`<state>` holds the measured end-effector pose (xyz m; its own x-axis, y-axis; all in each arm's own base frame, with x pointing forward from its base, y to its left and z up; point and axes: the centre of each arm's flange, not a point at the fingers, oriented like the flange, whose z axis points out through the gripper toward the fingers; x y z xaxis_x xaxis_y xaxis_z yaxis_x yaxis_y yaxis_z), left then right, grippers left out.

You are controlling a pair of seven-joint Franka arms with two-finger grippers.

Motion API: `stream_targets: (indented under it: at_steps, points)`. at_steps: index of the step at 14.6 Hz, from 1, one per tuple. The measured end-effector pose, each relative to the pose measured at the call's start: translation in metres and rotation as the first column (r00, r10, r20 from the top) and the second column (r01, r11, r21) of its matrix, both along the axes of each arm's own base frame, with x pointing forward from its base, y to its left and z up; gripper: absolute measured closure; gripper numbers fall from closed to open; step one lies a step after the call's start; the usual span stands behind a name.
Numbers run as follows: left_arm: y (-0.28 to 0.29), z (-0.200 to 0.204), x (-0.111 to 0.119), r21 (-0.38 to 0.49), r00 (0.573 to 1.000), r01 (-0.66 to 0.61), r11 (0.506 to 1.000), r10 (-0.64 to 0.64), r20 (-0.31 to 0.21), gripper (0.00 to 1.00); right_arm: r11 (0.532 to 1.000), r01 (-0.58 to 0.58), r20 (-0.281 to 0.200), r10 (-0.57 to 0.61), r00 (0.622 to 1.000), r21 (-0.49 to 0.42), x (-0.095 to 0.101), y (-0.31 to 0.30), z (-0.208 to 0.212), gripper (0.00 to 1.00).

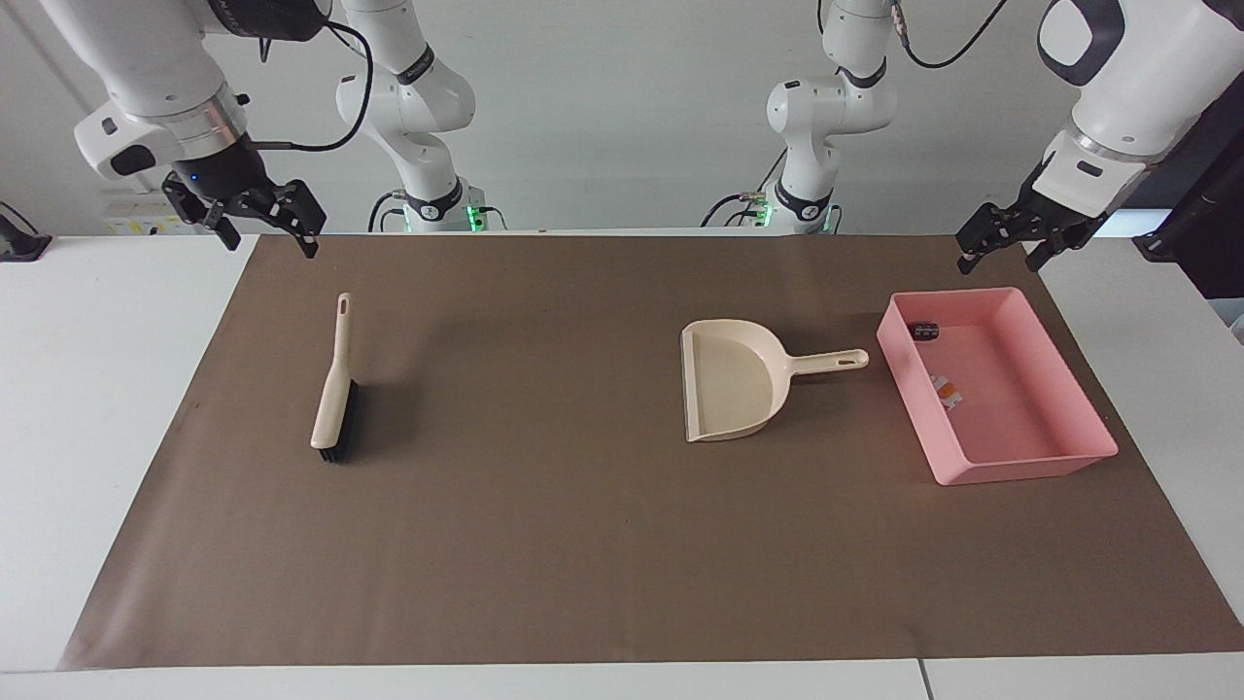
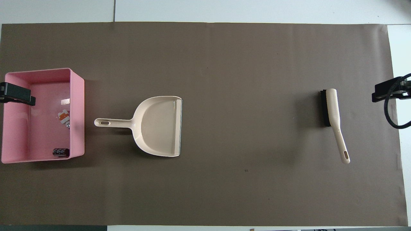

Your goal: Clean e-waste and dump in bin

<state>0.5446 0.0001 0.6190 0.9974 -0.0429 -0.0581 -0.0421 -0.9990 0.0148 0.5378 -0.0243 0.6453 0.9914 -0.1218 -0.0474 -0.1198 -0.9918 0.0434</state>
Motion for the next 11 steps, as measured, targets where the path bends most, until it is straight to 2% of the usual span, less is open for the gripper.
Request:
stream_targets:
  at_steps: [4,11]
  points:
    - [0.0,-0.013,-0.003,0.0,0.999,-0.001,1.0,0.001,-0.041,0.0,1.0,0.0,0.0,0.0,1.0,0.0,0.0,0.0,0.0,0.0]
    - [0.0,-0.013,-0.001,0.0,1.0,-0.001,1.0,0.001,-0.025,0.0,1.0,-0.024,-0.005,0.024,1.0,0.002,0.0,0.0,-0.002,0.0]
